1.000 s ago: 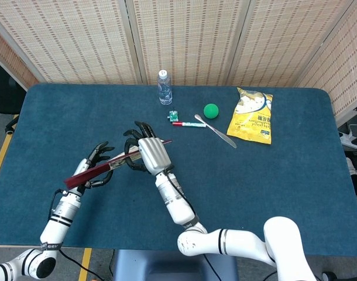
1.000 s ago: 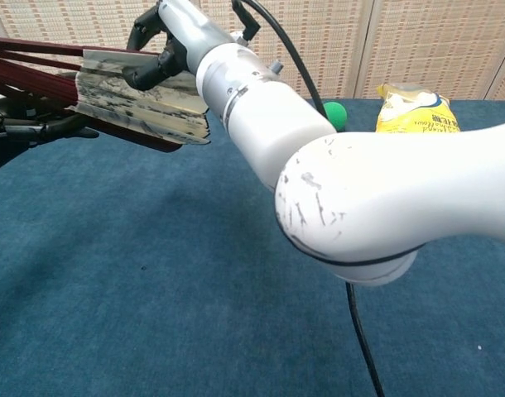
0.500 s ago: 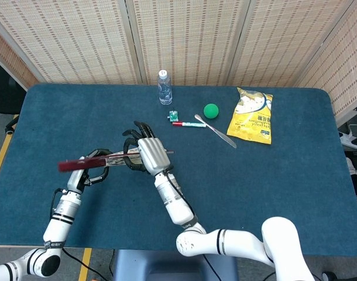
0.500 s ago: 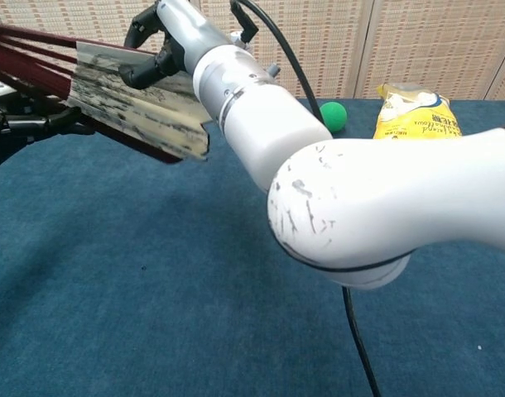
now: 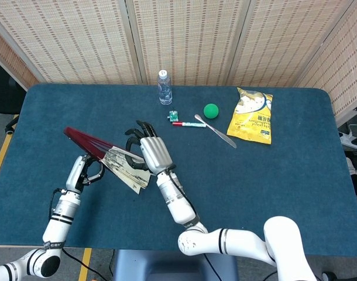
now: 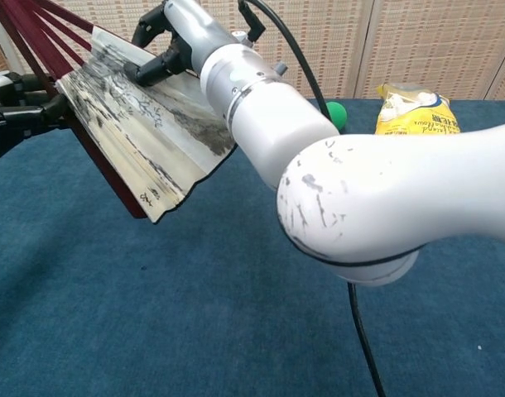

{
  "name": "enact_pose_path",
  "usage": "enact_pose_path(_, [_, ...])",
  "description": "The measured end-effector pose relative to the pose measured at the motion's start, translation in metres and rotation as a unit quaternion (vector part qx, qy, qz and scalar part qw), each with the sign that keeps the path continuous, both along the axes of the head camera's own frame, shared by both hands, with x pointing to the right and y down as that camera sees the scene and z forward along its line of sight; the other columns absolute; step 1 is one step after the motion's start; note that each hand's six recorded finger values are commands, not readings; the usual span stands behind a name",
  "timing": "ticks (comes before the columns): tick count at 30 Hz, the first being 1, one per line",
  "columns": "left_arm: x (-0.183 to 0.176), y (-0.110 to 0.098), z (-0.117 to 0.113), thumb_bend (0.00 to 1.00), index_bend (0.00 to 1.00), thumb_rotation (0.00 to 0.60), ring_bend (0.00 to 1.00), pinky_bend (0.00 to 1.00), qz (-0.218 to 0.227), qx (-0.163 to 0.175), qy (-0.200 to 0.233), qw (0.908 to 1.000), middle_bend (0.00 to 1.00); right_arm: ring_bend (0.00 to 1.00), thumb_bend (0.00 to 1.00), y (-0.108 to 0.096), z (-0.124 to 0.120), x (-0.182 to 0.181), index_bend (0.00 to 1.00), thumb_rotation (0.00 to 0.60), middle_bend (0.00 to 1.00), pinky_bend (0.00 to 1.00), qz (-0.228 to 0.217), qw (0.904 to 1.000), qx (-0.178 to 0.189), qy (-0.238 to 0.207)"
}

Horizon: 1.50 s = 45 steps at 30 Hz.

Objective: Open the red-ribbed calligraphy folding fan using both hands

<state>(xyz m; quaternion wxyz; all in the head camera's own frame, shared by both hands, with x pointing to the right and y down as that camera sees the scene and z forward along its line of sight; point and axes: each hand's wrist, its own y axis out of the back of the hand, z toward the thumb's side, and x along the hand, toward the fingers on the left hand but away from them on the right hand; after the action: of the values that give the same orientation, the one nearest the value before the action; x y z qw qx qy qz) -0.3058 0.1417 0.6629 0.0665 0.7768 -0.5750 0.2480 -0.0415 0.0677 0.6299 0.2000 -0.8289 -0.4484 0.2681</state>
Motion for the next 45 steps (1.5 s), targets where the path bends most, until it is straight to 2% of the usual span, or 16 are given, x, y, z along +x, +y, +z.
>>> enact_pose_path(7, [-0.010,-0.003,0.002,0.71,0.58,0.600,0.38,0.28,-0.010,0.001,-0.013,0.9999,0.69,0.00,0.67,-0.003,-0.004,0.006,0.82,0.600,0.25,0.00,0.003,1.0000,0.006,-0.002])
enact_pose_path(26, [-0.052,-0.022,-0.009,0.70,0.55,0.600,0.35,0.22,-0.015,0.049,-0.102,0.9935,0.64,0.00,0.67,-0.020,-0.024,0.043,0.82,0.600,0.25,0.00,0.002,0.9990,0.040,0.017])
enact_pose_path(33, [-0.076,-0.035,-0.022,0.68,0.52,0.600,0.32,0.20,-0.001,0.085,-0.176,0.9808,0.62,0.00,0.67,-0.024,-0.039,0.061,0.82,0.600,0.25,0.00,-0.012,0.9972,0.066,0.033])
enact_pose_path(40, [-0.091,-0.043,-0.033,0.67,0.52,0.600,0.32,0.19,0.006,0.112,-0.221,0.9689,0.61,0.00,0.67,-0.026,-0.049,0.074,0.81,0.600,0.25,0.00,-0.025,0.9948,0.085,0.049])
enact_pose_path(45, [-0.102,-0.048,-0.041,0.66,0.52,0.600,0.32,0.18,0.015,0.139,-0.269,0.9531,0.61,0.00,0.67,-0.024,-0.055,0.082,0.81,0.600,0.25,0.00,-0.050,0.9902,0.109,0.072])
